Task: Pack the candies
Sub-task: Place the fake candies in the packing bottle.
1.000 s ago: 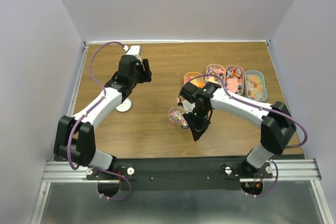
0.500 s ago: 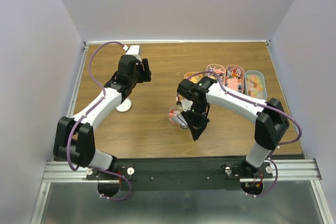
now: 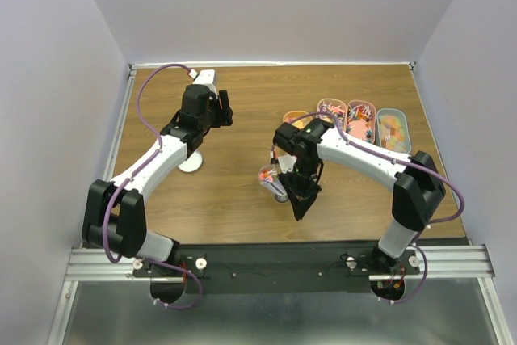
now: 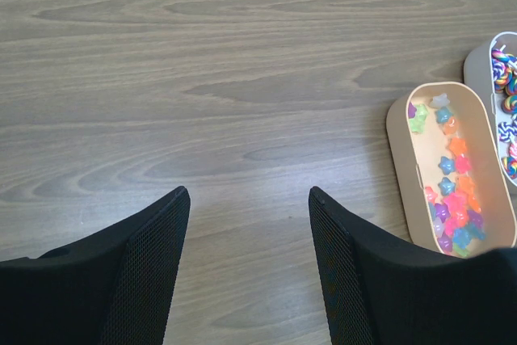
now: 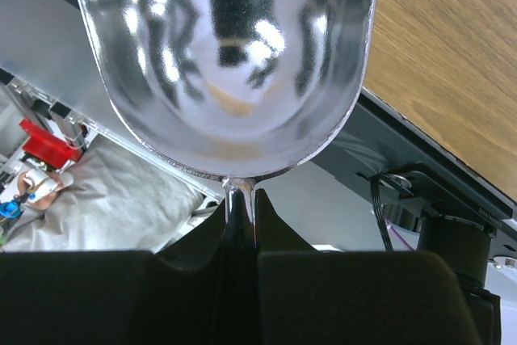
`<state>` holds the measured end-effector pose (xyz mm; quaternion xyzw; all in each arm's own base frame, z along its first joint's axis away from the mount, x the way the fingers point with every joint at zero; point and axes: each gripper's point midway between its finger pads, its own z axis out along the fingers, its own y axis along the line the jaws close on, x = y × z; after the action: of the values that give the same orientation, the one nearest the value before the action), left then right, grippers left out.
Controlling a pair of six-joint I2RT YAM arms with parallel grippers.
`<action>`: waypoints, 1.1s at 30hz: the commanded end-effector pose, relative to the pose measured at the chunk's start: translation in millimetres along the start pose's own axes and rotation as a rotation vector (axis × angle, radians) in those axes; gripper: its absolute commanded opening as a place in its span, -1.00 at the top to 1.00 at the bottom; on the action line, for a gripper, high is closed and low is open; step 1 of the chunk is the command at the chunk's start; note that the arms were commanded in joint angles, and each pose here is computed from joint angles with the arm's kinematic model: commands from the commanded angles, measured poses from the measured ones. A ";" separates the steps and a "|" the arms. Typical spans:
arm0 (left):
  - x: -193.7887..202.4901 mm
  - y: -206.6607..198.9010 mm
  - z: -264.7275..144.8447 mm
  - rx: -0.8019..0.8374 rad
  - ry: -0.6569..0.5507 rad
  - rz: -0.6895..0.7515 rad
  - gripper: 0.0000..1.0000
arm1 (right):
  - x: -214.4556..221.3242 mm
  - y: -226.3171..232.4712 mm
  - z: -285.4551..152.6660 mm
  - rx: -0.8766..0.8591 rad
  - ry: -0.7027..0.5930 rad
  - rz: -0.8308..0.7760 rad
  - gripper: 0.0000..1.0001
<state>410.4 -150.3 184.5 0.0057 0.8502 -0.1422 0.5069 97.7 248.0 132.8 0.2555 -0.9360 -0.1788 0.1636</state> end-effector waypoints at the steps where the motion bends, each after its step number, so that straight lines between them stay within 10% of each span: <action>1: -9.0 1.5 -6.4 -0.016 -0.022 0.011 -0.37 | 17.6 -1.1 -4.6 0.012 0.043 0.031 0.99; 13: -10.9 5.6 -5.9 -0.039 -0.037 0.009 -0.37 | -43.4 -41.7 -55.0 0.313 -0.545 -0.185 0.99; 33: 4.9 8.4 -9.5 -0.037 -0.016 -0.011 -0.37 | -60.8 -69.0 -40.3 0.533 -0.671 -0.229 0.99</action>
<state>406.0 -145.3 172.2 0.0012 0.8564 -0.1313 0.4993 170.7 226.0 137.1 0.3462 -0.9133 -0.0823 -0.1984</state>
